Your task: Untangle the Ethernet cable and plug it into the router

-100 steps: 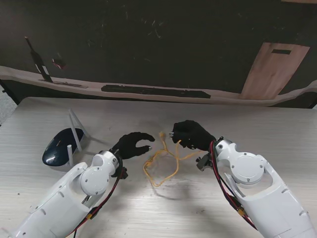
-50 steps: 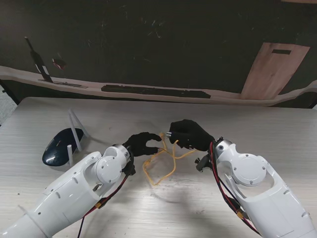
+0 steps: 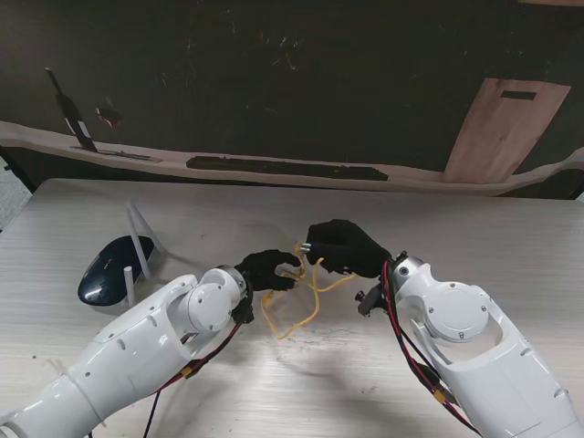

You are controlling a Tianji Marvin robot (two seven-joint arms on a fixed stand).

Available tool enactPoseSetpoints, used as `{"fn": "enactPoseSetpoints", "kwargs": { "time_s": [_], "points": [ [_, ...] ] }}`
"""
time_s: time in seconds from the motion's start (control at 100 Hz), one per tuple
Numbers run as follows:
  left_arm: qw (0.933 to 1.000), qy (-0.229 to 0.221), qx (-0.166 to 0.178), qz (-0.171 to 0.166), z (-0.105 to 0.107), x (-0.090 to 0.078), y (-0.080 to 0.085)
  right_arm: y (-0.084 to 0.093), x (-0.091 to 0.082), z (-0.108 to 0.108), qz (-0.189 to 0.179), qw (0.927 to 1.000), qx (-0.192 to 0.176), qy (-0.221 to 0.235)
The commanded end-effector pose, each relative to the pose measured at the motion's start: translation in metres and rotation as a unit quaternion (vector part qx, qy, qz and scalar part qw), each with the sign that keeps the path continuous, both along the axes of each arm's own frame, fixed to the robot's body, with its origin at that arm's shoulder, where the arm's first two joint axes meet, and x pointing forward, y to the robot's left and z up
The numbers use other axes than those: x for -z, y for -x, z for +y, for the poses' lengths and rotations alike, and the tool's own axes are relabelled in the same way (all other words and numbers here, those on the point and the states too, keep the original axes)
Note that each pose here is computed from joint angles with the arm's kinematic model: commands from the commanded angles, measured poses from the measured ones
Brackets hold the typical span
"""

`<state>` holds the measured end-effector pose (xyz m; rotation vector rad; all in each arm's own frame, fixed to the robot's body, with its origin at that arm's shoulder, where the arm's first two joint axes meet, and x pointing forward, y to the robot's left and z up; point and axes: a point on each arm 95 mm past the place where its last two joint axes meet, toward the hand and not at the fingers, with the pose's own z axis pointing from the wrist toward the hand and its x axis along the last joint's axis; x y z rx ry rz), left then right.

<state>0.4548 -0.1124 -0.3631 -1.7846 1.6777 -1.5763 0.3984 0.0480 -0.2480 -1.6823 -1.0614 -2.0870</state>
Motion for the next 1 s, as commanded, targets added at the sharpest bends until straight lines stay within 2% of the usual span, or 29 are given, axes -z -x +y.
{"fn": "enactPoseSetpoints", "kwargs": {
  "time_s": [0.0,0.2,0.41,0.58,0.76,0.89,0.99],
  "points": [
    [0.9999,-0.006,0.006,0.01,-0.006,0.001,-0.001,0.002,-0.001,0.003,0.002,1.0,-0.008,-0.005],
    [1.0,-0.004,0.002,0.008,-0.011,0.007,-0.004,0.001,-0.002,0.003,0.003,0.9999,-0.005,-0.009],
    [0.998,0.021,-0.036,-0.047,-0.003,0.005,-0.001,-0.001,0.003,-0.008,-0.006,0.9998,0.016,0.008],
    [0.9957,0.034,-0.052,-0.069,0.009,-0.001,0.003,-0.003,0.01,-0.017,-0.023,0.9983,0.046,0.03],
    [0.9907,0.065,-0.069,-0.097,0.013,-0.006,0.005,-0.009,0.019,-0.026,-0.036,0.9939,0.081,0.066],
    [0.9871,0.083,-0.08,-0.111,0.014,-0.007,0.006,-0.008,0.023,-0.035,-0.021,0.992,0.081,0.095],
    [0.9856,0.087,-0.086,-0.117,0.016,-0.008,0.007,-0.009,0.025,-0.043,-0.038,0.9855,0.082,0.144]
  ]
}}
